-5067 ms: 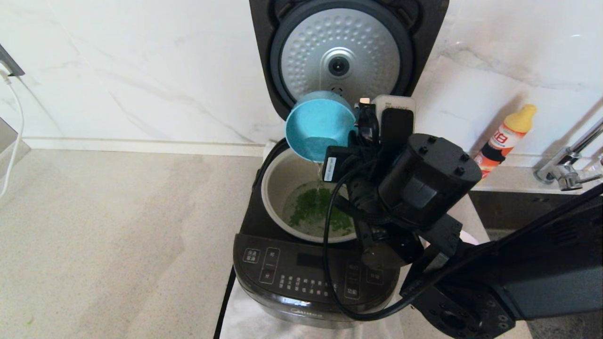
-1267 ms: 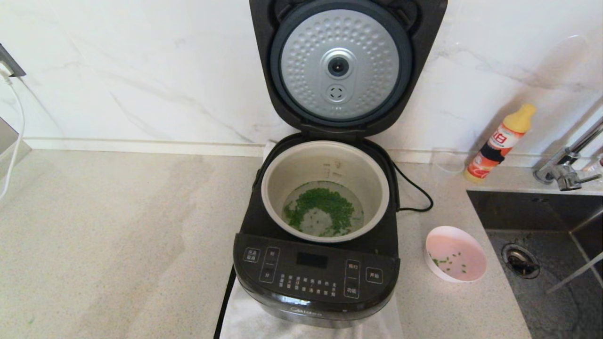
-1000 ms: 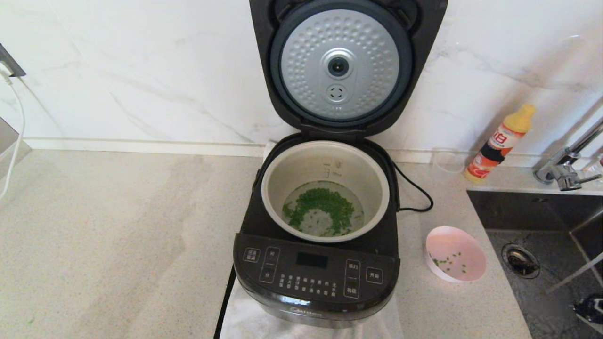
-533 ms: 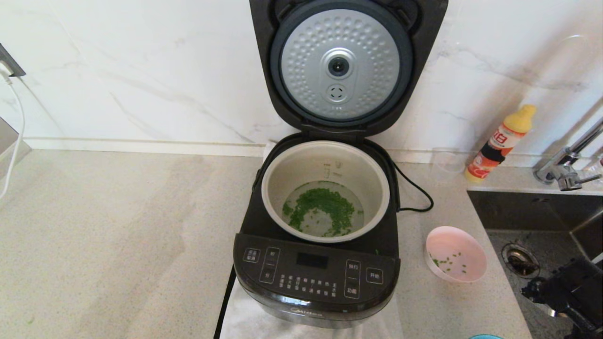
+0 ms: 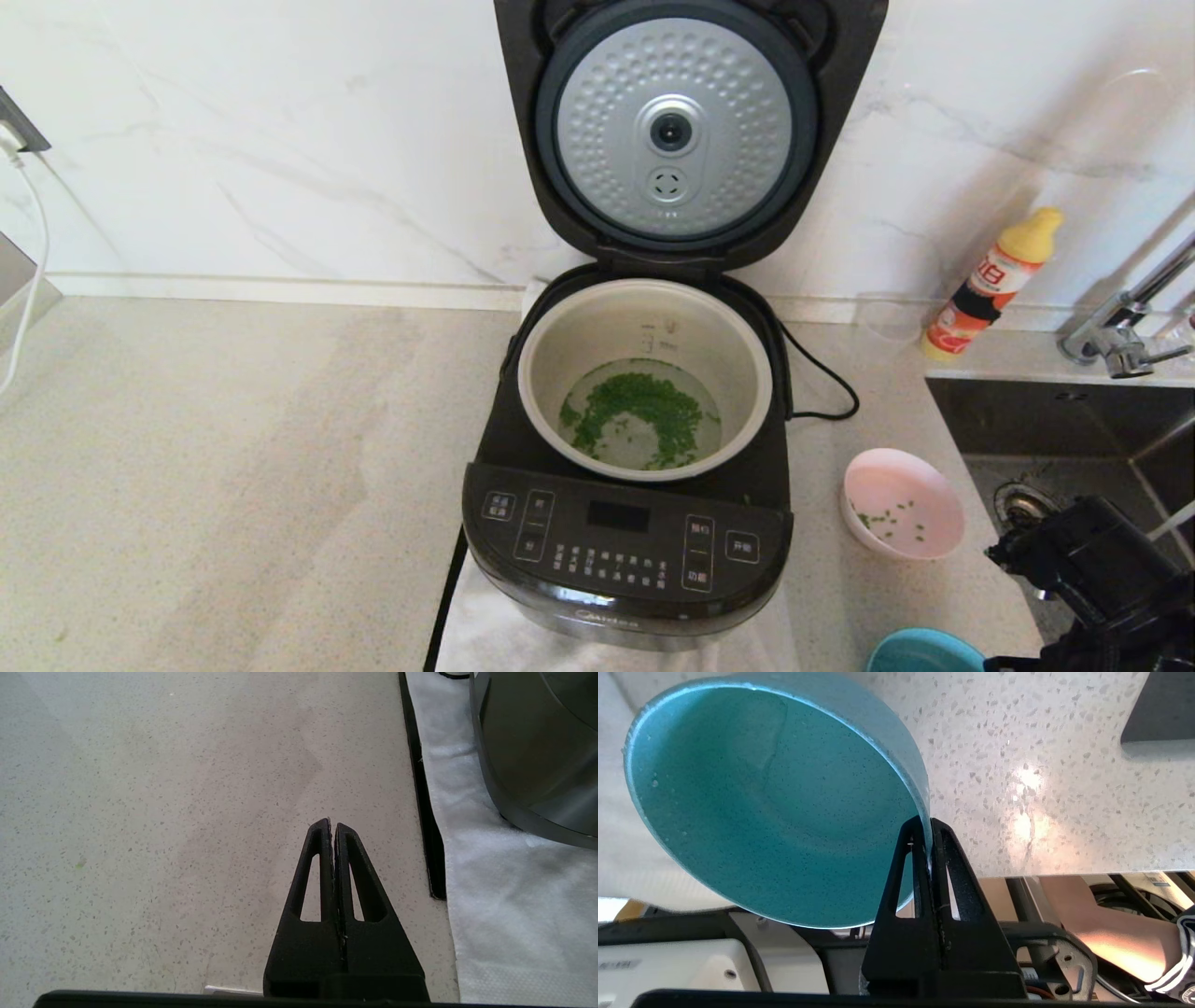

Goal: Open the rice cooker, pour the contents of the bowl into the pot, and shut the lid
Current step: Place the bowl on the table

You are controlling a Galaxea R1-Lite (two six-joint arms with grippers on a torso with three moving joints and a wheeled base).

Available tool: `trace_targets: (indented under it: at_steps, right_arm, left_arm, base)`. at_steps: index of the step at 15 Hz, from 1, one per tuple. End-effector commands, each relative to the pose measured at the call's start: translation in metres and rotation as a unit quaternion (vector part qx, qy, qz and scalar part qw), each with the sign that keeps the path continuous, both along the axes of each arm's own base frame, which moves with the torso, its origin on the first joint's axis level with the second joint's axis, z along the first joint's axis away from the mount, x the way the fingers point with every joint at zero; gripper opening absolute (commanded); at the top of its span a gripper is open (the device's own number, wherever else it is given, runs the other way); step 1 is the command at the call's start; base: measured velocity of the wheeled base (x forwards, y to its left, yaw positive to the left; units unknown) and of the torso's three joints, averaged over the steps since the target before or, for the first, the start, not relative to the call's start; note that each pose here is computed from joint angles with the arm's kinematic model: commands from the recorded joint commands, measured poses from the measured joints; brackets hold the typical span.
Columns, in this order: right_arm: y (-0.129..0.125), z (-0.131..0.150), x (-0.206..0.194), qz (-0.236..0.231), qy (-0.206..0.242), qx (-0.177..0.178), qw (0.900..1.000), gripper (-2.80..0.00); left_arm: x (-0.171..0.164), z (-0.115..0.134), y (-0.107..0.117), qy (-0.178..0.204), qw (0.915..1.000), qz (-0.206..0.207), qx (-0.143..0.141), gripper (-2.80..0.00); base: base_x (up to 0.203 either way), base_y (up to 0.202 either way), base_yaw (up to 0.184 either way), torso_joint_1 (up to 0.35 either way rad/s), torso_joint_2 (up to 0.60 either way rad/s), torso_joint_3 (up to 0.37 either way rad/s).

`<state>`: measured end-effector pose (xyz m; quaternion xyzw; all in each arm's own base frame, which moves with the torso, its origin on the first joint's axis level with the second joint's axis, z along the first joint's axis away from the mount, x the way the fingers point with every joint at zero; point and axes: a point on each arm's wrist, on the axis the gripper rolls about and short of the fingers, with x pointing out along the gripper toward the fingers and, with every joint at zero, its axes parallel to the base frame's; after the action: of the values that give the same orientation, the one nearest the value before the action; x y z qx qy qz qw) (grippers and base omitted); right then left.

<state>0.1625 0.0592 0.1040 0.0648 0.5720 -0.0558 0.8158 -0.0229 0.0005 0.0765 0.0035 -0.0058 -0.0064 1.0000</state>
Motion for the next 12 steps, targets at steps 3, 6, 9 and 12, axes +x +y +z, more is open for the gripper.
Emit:
trace_targets:
  at_steps: [3, 6, 9, 12]
  right_arm:
    - [-0.001, -0.006, 0.006, -0.011, 0.005, -0.006, 1.0, -2.8]
    - [-0.003, -0.005, 0.007, -0.018, -0.002, -0.013, 1.0, 0.0]
    - [-0.008, -0.006, 0.013, -0.024, -0.004, -0.017, 1.0, 0.0]
    - [-0.012, 0.0, 0.017, -0.038, -0.028, -0.007, 0.999, 0.0]
  left_arm:
    - [0.001, -0.003, 0.0, 0.004, 1.0, 0.0, 0.0, -2.8]
    - [0.001, -0.003, 0.0, 0.004, 1.0, 0.0, 0.0, -2.8]
    - [0.001, -0.003, 0.0, 0.004, 1.0, 0.0, 0.0, -2.8]
    - [0.001, -0.003, 0.0, 0.004, 1.0, 0.0, 0.0, -2.8]
  base:
    - [0.0, 0.0, 0.0, 0.0, 0.0, 0.0]
    - [0.0, 0.0, 0.0, 0.0, 0.0, 0.0]
    - [0.0, 0.0, 0.0, 0.0, 0.0, 0.0]
    - [0.0, 0.0, 0.0, 0.0, 0.0, 0.0]
